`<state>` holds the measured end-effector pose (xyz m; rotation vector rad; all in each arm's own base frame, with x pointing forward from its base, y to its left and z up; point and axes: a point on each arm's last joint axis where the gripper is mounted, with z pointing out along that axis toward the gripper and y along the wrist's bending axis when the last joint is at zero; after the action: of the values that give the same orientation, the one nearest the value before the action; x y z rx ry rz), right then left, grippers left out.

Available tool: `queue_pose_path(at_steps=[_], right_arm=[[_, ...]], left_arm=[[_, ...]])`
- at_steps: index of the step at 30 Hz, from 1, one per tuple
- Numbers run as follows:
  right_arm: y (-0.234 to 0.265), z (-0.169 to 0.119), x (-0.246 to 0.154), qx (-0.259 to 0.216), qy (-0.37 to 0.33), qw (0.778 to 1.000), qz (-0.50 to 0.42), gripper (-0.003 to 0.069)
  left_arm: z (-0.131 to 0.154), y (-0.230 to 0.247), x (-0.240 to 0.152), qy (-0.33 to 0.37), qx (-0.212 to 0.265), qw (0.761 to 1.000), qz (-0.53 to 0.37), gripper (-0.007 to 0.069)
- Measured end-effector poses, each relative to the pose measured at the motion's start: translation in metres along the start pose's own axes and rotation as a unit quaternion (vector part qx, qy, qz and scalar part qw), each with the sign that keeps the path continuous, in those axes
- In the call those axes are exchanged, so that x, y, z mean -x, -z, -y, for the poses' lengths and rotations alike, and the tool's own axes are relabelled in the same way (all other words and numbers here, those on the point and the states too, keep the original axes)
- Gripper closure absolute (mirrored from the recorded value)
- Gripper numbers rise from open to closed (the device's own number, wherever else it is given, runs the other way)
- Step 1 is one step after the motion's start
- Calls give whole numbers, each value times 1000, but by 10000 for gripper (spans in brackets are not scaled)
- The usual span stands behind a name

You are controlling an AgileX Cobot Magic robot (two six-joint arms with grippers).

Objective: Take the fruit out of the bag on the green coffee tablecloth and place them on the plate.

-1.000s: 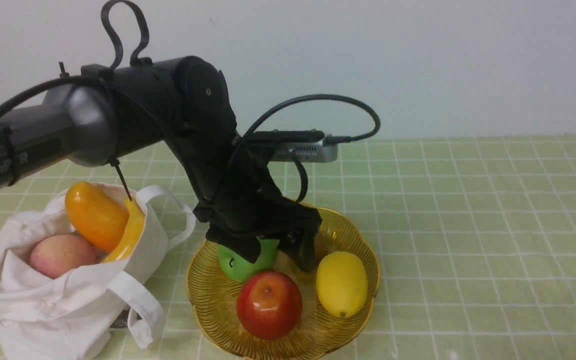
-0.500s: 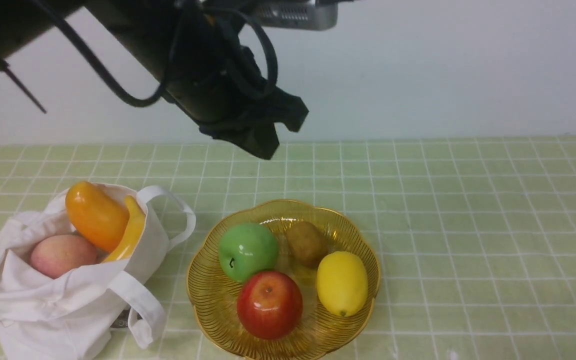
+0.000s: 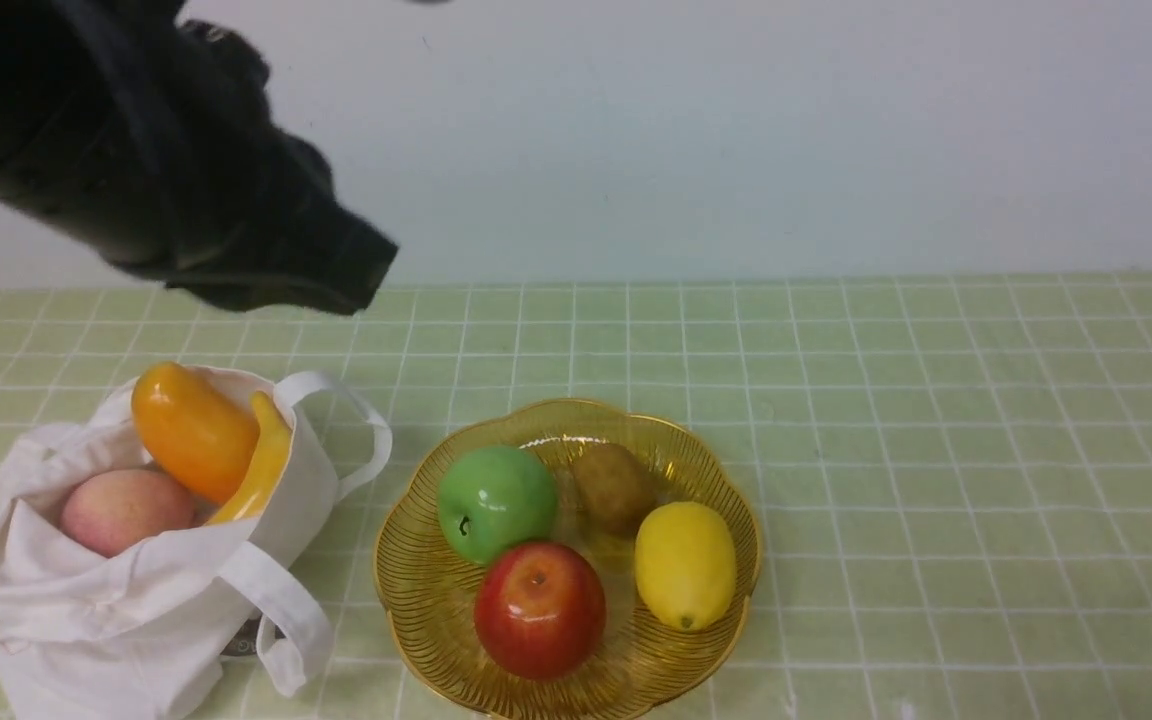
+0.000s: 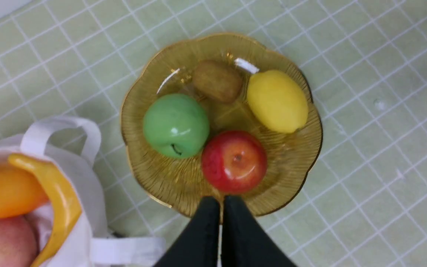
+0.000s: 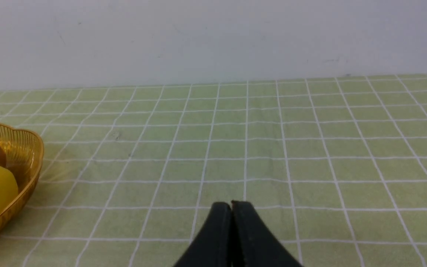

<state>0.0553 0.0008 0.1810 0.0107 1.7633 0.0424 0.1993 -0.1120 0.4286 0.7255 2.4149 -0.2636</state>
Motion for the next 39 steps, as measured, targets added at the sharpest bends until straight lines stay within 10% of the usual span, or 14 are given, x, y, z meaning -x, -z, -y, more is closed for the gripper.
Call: queue_pose_path(at_steps=[10,19,27,39], right_arm=[[0,0,0,0,0,1000,0,673],[0,0,0,0,0,1000,0,673],[0,0,0,0,0,1000,0,673],[0,0,0,0,0,1000,0,673]], left_arm=[[10,34,-113,-3,13,999,32,633],[13,12,-207,43,22,961,273,633],[12,-7,-227,46,26,919,391,633],[12,-24,-235,50,25,930,363,633]])
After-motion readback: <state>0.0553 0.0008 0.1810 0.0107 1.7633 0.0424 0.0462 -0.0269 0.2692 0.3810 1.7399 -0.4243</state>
